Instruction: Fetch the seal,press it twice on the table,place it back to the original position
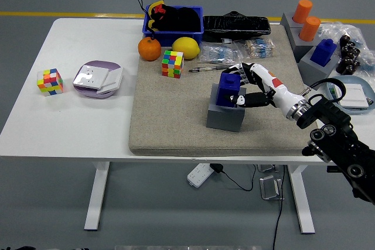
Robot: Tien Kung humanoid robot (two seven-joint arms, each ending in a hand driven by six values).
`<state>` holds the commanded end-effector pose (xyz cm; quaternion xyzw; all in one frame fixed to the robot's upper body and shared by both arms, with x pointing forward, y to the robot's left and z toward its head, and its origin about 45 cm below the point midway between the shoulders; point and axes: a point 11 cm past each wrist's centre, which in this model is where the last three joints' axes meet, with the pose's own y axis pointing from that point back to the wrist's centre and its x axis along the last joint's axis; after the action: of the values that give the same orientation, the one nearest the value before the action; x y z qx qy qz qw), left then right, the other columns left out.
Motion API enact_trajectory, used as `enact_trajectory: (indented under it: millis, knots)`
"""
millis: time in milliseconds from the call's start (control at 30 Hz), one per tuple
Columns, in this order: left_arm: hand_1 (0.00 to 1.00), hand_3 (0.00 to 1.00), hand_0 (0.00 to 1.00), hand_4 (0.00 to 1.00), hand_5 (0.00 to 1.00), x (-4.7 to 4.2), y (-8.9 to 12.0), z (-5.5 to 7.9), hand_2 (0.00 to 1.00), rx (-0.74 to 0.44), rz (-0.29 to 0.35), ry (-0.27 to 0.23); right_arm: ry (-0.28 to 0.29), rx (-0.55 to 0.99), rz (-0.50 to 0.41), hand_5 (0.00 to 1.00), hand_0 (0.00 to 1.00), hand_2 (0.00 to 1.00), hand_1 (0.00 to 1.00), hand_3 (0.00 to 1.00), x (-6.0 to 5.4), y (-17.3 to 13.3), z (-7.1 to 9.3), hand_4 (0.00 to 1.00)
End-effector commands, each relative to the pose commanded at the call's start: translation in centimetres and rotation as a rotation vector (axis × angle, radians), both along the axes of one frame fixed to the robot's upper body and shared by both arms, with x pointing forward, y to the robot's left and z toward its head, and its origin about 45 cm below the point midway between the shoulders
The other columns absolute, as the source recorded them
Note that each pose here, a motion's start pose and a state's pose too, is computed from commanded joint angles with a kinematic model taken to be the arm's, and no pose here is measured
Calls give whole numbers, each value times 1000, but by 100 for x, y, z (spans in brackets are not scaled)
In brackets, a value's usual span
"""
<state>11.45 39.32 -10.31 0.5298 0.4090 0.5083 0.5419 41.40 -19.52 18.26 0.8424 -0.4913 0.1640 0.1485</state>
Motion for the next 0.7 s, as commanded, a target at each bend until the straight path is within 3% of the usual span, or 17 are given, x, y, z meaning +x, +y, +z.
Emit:
enact_trajectory:
  millis: [700]
  knots:
    - [817,836,820,817,434,1,-1,-1,792,0,1,-1,2,-15,-1,2,558,369,420,386,14,-12,-23,722]
